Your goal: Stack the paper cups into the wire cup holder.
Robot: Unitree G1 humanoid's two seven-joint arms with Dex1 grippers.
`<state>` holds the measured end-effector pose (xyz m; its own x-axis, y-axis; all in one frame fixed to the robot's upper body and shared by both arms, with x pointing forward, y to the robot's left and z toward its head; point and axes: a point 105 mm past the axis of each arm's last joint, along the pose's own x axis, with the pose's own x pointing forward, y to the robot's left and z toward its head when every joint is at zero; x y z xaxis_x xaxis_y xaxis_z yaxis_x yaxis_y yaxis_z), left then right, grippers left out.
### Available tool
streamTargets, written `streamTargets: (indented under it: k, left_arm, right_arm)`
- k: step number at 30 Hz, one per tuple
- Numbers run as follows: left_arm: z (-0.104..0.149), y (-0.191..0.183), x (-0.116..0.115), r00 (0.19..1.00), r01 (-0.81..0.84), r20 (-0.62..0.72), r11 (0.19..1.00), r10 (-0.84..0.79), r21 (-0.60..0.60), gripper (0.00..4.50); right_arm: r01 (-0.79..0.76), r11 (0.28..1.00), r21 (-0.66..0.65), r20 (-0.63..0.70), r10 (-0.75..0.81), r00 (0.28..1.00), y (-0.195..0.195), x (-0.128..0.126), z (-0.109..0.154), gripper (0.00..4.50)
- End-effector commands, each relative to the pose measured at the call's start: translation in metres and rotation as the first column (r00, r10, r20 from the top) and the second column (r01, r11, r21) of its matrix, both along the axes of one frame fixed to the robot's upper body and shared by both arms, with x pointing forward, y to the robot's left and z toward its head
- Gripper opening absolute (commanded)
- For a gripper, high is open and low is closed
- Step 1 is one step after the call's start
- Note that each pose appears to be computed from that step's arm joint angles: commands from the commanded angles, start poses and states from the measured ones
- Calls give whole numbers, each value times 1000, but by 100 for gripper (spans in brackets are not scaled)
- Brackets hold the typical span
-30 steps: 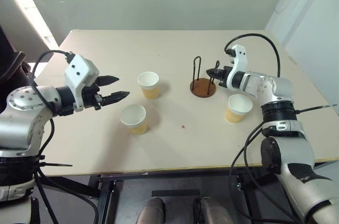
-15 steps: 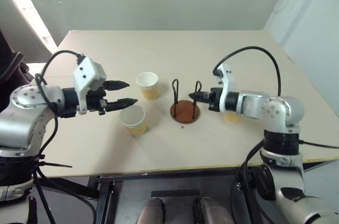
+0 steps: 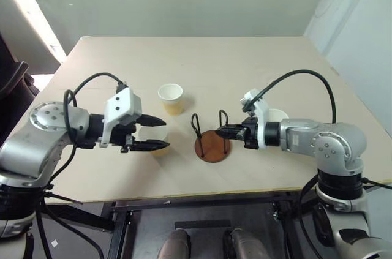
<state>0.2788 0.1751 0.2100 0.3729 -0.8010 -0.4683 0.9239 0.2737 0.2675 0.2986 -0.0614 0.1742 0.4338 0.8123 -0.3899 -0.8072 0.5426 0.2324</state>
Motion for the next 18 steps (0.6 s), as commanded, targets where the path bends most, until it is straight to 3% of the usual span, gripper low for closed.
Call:
streamTargets:
  k: [1,5,13,18]
  left_arm:
    - [5,-2,-4,1000,13,22,1000,-14,18,306]
    - [6,-2,-3,1000,10,26,1000,-11,19,306]
    - [6,-3,-2,999,10,33,1000,-10,18,306]
    - [7,-5,1,999,16,44,1000,-17,15,306]
  right_arm:
    - [-11,996,-87,-16,10,1000,-2,-1,-15,7]
    - [-23,993,-117,-12,22,1000,-5,1,-18,7]
    - [-65,986,-156,-14,63,998,-7,-3,-20,271]
    - [-108,963,-248,52,125,991,-23,-4,-10,446]
